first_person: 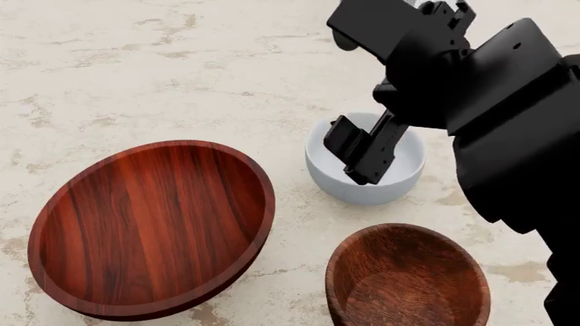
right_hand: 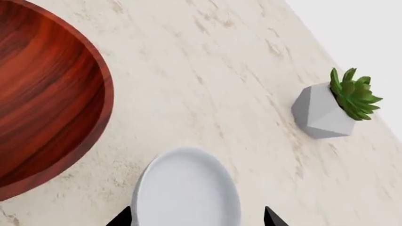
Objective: Stack the bowls from largest to smallest.
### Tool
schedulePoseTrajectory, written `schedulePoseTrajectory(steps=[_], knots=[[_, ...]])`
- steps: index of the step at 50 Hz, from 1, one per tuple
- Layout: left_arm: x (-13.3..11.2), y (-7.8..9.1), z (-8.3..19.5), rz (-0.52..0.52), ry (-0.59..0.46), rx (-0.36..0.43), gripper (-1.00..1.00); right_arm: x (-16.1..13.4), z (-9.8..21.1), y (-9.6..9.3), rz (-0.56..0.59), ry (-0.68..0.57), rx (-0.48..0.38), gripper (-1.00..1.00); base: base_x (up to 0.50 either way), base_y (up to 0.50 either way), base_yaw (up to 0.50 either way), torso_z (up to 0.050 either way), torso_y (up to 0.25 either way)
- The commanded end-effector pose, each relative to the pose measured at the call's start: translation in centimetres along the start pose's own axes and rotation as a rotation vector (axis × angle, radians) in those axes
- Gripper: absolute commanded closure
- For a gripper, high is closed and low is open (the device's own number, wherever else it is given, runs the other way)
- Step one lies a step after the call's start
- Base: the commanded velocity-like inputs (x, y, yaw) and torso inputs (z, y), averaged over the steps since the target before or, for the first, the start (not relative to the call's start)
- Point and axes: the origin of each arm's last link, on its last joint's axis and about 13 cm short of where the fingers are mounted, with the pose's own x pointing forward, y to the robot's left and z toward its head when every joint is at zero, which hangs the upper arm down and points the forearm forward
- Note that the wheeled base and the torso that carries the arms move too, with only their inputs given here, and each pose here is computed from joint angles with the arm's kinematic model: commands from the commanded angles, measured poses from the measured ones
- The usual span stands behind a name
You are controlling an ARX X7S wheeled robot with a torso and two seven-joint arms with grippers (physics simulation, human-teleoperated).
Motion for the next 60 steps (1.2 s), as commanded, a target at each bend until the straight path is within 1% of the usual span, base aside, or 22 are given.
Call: schedulePoseTrajectory(steps=[1,14,25,40,60], knots=[[-0.1,0.2,-0.1,0.009,-0.01,-0.018,-1.0,1.7,0.0,0.2,0.034,-0.012,0.016,-1.0,0.0,0.0,0.0,0.0,0.0],[-0.2,0.4,0.0,0.013,-0.009,-0.011,-1.0,3.9,-1.0,1.0,0.078,-0.003,0.047,-1.0,0.0,0.0,0.0,0.0,0.0],[-0.4,0.6,0.3,0.014,-0.015,-0.011,-1.0,5.1,-1.4,1.0,0.079,0.006,0.07,-1.0,0.0,0.0,0.0,0.0,0.0],[-0.5,0.8,0.3,0.021,-0.013,-0.006,-1.0,7.1,-2.3,1.5,0.096,0.029,0.096,-1.0,0.0,0.0,0.0,0.0,0.0],[-0.8,1.0,0.2,0.027,-0.007,-0.004,-1.0,9.0,-3.3,2.1,0.122,0.068,0.103,-1.0,0.0,0.0,0.0,0.0,0.0]])
